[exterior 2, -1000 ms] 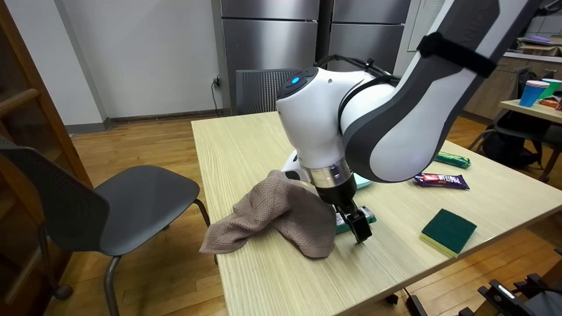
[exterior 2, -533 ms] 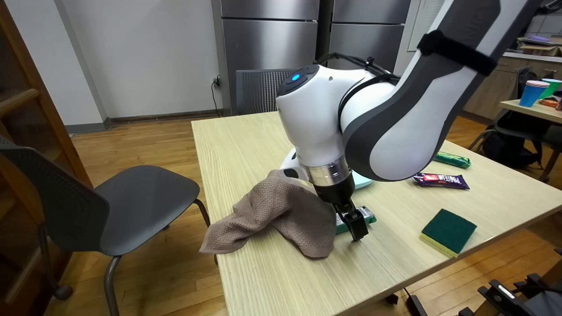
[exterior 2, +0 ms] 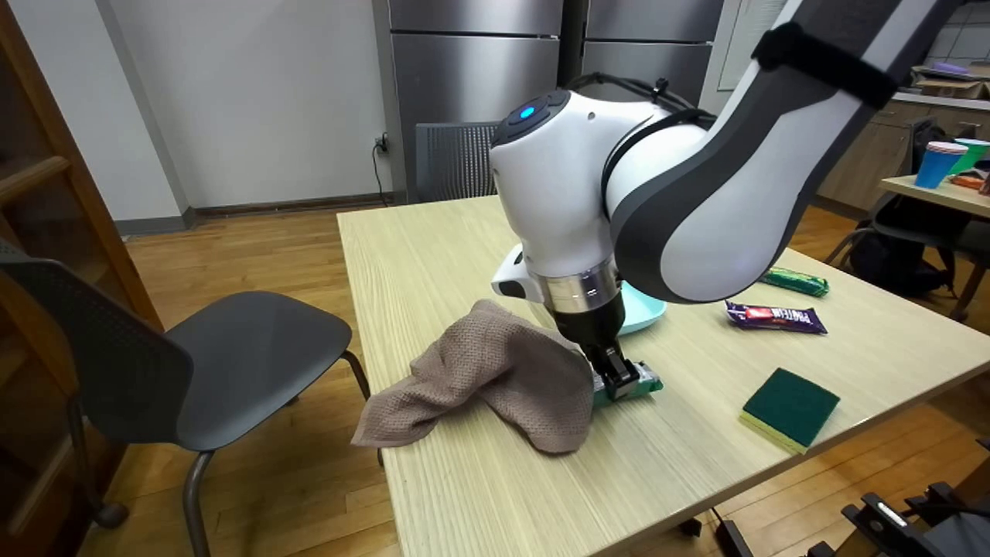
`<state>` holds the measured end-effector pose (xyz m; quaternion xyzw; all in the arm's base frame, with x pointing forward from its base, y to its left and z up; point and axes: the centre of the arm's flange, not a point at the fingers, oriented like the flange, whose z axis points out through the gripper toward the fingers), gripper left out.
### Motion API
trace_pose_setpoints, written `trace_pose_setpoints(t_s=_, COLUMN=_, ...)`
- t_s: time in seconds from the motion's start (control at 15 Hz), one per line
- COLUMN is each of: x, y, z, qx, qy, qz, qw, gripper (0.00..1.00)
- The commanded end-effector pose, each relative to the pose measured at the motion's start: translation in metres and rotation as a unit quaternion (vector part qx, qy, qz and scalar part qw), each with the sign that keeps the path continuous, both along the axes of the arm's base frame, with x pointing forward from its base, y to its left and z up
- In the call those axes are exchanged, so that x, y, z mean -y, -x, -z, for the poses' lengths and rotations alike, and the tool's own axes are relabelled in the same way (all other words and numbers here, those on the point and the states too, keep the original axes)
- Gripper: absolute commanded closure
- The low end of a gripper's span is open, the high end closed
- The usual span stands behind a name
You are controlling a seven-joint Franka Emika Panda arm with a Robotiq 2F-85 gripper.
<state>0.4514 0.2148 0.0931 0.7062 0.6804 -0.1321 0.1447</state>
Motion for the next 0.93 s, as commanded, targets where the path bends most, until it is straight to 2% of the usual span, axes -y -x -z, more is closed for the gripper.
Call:
trace_pose_setpoints(t_s=0.0, x=0.008, y=0.016, z=-0.025, qx=0.027, qy=0.0, qz=0.004, qw=0.9996, gripper=0.91)
trace_pose_setpoints(t_s=0.47, x=0.008, y=0.029, z=-0.05, qx=0.045, qy=0.01, qz=0.028, qw=0.9985, gripper=0.91)
trace_pose_setpoints(t_s=0.87, x=0.018, y=0.013, z=-0.079, qx=0.079, qy=0.008, qz=0.06, qw=0.995, gripper=0.91)
